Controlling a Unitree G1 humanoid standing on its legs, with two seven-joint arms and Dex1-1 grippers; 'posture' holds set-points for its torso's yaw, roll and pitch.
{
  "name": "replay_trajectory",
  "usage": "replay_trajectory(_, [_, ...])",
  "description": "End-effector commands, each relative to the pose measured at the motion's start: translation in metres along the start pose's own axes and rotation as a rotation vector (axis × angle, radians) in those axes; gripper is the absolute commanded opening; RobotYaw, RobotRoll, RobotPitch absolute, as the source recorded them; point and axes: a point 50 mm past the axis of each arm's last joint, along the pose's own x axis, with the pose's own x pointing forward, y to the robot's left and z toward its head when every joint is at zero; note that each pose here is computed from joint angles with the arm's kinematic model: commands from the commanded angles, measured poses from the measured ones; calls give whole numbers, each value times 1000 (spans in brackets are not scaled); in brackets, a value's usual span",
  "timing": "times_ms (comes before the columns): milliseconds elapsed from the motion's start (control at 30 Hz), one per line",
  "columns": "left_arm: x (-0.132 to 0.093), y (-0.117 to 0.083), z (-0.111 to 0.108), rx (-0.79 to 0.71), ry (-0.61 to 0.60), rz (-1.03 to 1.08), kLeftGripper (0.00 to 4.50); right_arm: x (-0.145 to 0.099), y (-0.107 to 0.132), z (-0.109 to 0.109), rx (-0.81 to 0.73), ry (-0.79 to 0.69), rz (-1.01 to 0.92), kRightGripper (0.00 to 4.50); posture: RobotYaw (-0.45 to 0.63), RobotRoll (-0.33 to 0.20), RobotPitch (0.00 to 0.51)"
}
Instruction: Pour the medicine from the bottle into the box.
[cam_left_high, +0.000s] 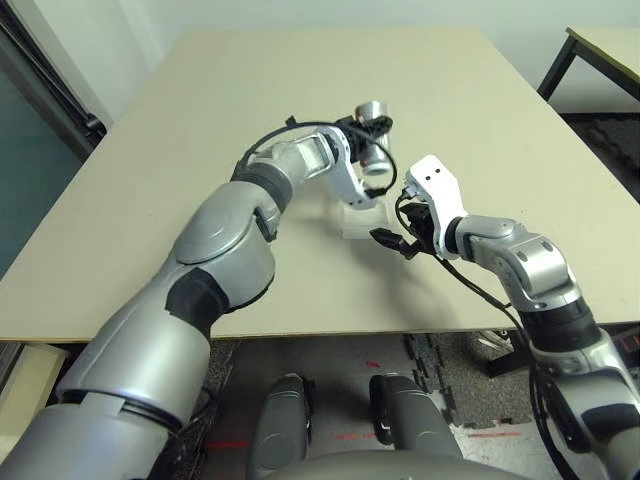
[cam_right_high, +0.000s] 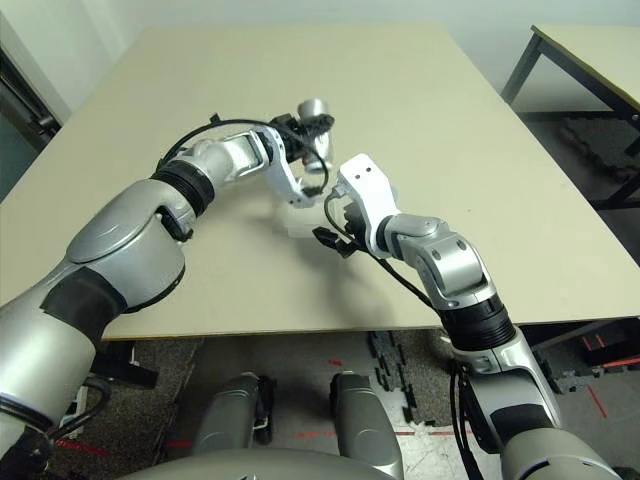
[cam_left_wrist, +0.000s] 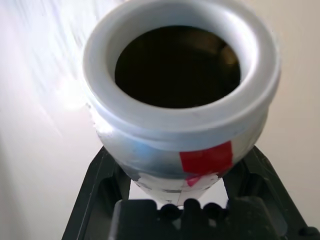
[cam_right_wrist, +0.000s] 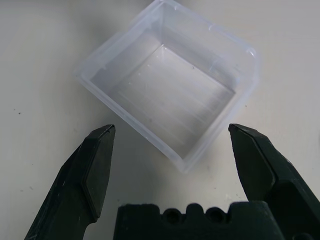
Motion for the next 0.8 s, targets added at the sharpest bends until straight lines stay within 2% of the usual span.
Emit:
replay_trajectory(33, [-10, -9, -31, -504, 181, -29, 2719, -1, -3, 1, -15, 6, 4, 4500, -8, 0, 73])
replay_trajectory(133, [-18, -20, -49, -940, 307, 6, 2719, -3, -4, 2, -26, 9, 12, 4500, 6, 0, 70])
replay_trajectory(200, [-24, -30, -58, -1170, 384, 29, 2719, -4, -4, 2, -30, 12, 13, 4500, 6, 0, 70])
replay_trajectory(367, [-40, -66, -68, -1466, 544, 49, 2719, -5, -4, -1, -43, 36, 33, 4500, 9, 0, 71])
replay_trajectory(467, [-46, -86, -65, -1564, 606, 29, 2719, -6, -3, -2, -47, 44, 39, 4500, 7, 0, 71])
replay_trajectory(567, [-49, -99, -61, -1590, 640, 4, 2719, -6, -6, -3, -65, 59, 30, 4500, 7, 0, 71])
replay_trajectory(667, [-51, -104, -61, -1585, 658, 3, 2719, -7, -6, -4, -61, 62, 27, 4500, 3, 0, 73])
replay_trajectory(800, [-52, -98, -66, -1528, 648, 19, 2719, -7, -7, -5, -59, 65, 24, 4500, -1, 0, 71])
